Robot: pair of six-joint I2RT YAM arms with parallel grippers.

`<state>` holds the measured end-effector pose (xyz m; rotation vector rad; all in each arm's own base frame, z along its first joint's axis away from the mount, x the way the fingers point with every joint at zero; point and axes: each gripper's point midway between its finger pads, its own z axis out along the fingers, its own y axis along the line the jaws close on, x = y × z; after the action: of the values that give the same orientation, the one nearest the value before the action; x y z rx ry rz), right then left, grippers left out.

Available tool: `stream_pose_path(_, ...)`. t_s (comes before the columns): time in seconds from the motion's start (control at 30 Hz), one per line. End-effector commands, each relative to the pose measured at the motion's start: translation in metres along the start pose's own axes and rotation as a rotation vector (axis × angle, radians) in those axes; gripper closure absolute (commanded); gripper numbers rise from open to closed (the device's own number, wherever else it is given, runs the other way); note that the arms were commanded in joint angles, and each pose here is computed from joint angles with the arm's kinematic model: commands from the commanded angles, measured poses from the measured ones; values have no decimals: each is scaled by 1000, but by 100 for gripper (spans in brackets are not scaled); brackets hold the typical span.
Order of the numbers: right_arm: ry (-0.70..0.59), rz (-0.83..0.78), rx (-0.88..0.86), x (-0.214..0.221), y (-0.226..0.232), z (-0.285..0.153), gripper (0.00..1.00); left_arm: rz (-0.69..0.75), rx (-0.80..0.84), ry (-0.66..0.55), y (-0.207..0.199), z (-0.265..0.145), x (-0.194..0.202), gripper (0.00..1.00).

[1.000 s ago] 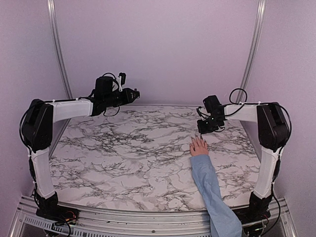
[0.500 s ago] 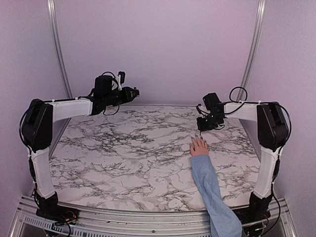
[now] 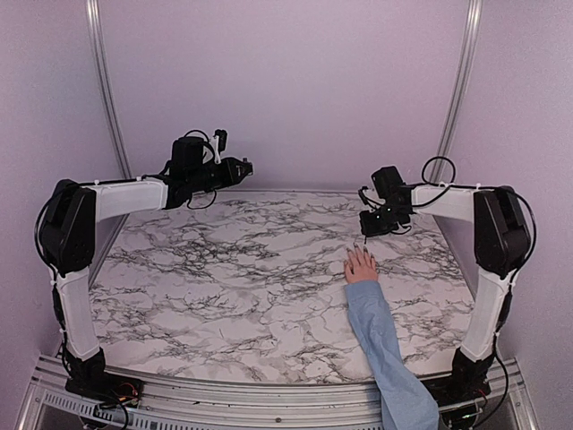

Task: Paint the nails
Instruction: Paint the nail polish on the nail.

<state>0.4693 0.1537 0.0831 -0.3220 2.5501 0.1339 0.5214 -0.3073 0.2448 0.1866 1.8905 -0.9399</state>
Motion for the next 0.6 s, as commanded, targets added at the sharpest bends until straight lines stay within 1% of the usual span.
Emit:
stream_pose_path(0.0,-42,-4,-43,-6,3,-18,100,20,37,-41,-11,-6,-15,100)
stream_pose_path(0.2,-31,17,-90,2,3,-13,100,18,32,-43,-10,-8,-15,100)
stream_pose_path(0.57,-34,51,-106,5,-4,-8,100,13,33,-45,-10,-6,-15,100)
